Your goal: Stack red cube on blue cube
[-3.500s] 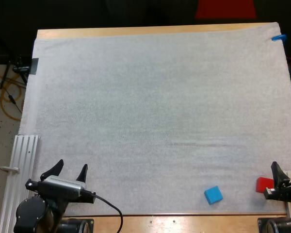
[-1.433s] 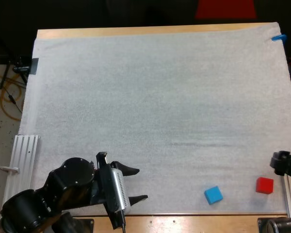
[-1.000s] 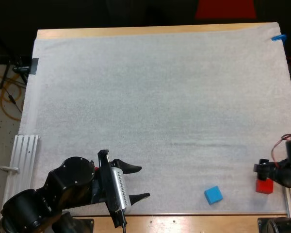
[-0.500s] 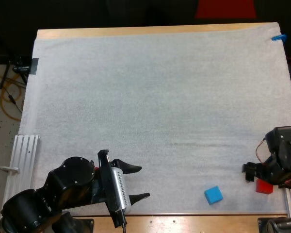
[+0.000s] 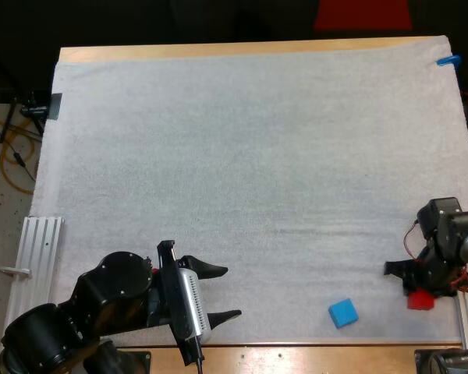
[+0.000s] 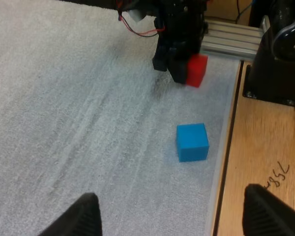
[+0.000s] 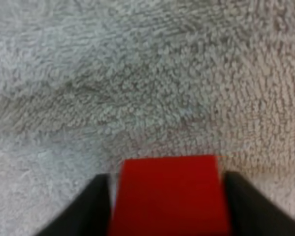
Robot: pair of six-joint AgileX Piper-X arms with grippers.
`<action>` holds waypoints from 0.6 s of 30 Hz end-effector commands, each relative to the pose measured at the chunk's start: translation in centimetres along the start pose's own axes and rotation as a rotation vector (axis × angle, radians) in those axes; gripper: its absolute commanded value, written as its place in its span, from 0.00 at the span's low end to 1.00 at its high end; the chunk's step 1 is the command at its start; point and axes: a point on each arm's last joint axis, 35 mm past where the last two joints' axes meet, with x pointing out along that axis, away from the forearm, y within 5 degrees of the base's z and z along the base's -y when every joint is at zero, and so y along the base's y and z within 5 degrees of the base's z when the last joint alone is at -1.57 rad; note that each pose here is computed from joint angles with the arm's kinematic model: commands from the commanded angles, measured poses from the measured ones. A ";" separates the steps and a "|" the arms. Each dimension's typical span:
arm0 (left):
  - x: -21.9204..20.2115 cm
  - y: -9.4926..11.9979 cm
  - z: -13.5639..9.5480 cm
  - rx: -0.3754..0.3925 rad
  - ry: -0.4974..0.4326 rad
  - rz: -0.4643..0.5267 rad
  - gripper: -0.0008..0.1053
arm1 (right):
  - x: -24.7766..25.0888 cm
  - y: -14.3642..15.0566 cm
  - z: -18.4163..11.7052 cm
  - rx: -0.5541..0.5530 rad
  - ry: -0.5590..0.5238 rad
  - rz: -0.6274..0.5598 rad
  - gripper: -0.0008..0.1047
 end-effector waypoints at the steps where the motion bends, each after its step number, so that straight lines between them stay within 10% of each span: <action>1: -0.2 -0.1 0.3 0.015 -0.019 -0.009 0.56 | -0.1 0.0 0.1 -0.016 -0.005 0.012 0.28; 7: -0.2 -0.1 0.3 0.015 -0.019 -0.009 0.56 | -0.4 0.0 -0.1 -0.038 -0.005 -0.014 0.09; 18: -0.2 -0.1 0.3 0.015 -0.019 -0.009 0.56 | -9.2 0.0 -1.3 -0.119 -0.207 -0.084 0.09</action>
